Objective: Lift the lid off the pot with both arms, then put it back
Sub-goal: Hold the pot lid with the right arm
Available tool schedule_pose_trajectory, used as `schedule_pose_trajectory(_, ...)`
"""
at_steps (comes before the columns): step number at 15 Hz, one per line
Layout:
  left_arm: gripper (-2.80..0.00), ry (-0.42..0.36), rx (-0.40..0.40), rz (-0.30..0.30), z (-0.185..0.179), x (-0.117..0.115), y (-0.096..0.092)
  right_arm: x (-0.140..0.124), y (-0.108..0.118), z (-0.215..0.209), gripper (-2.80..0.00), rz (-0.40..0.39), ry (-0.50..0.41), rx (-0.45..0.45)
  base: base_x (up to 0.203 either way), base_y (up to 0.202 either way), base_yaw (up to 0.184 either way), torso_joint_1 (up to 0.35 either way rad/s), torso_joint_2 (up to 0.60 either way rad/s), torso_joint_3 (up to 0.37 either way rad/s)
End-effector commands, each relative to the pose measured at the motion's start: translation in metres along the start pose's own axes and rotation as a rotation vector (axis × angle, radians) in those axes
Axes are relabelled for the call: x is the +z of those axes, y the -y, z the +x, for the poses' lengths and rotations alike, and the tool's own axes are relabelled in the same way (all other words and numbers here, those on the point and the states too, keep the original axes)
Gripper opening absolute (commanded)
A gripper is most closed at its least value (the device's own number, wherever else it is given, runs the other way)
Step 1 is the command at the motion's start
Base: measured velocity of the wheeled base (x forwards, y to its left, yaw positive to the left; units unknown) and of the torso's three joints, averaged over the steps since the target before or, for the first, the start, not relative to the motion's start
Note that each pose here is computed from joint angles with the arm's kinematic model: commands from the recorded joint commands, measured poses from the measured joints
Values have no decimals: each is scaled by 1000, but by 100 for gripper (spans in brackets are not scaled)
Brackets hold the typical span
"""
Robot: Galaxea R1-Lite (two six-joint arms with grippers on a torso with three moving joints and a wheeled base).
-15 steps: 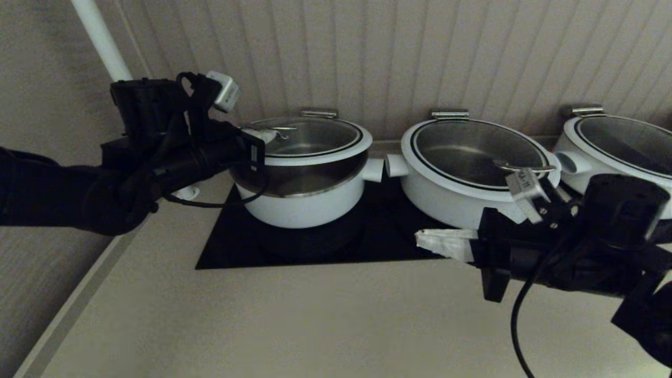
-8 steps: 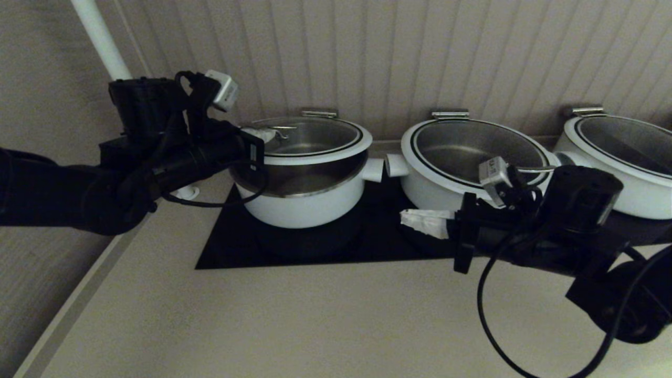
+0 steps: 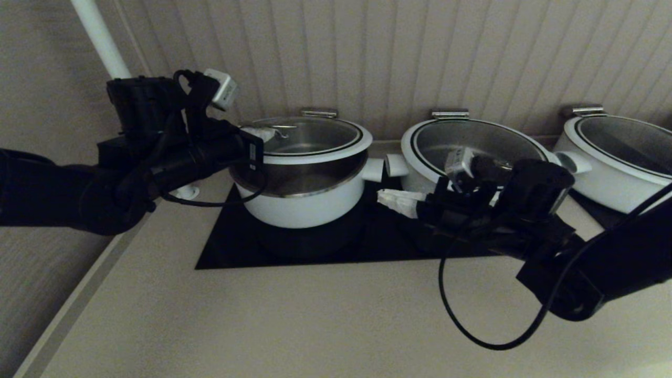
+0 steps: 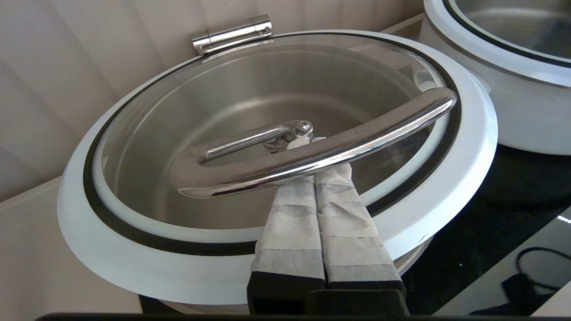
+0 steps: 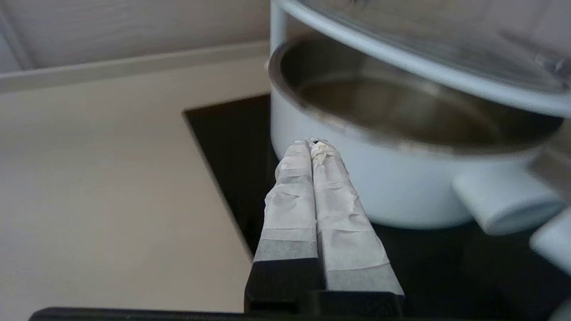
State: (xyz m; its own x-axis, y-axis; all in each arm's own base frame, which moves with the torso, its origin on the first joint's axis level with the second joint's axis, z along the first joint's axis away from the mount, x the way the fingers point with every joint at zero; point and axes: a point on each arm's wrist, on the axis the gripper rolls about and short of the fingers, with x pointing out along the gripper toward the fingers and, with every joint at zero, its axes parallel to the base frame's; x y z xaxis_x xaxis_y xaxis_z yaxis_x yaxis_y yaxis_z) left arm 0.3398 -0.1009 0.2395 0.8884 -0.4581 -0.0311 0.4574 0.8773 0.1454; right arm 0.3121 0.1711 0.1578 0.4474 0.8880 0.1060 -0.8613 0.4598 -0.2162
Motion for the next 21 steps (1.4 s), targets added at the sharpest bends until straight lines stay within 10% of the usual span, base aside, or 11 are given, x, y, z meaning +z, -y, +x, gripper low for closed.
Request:
schedule_pose_trajectory(1, -280, 9, 1, 1, -1, 2, 0, -9, -6, 18, -280, 0, 11, 17, 0, 0, 0, 0, 0, 0)
schedule_pose_trajectory(21, -280, 15, 17, -12, -5, 6, 0, -18, 27, 88, -280, -62, 112, -124, 0, 0, 0, 0, 0, 0)
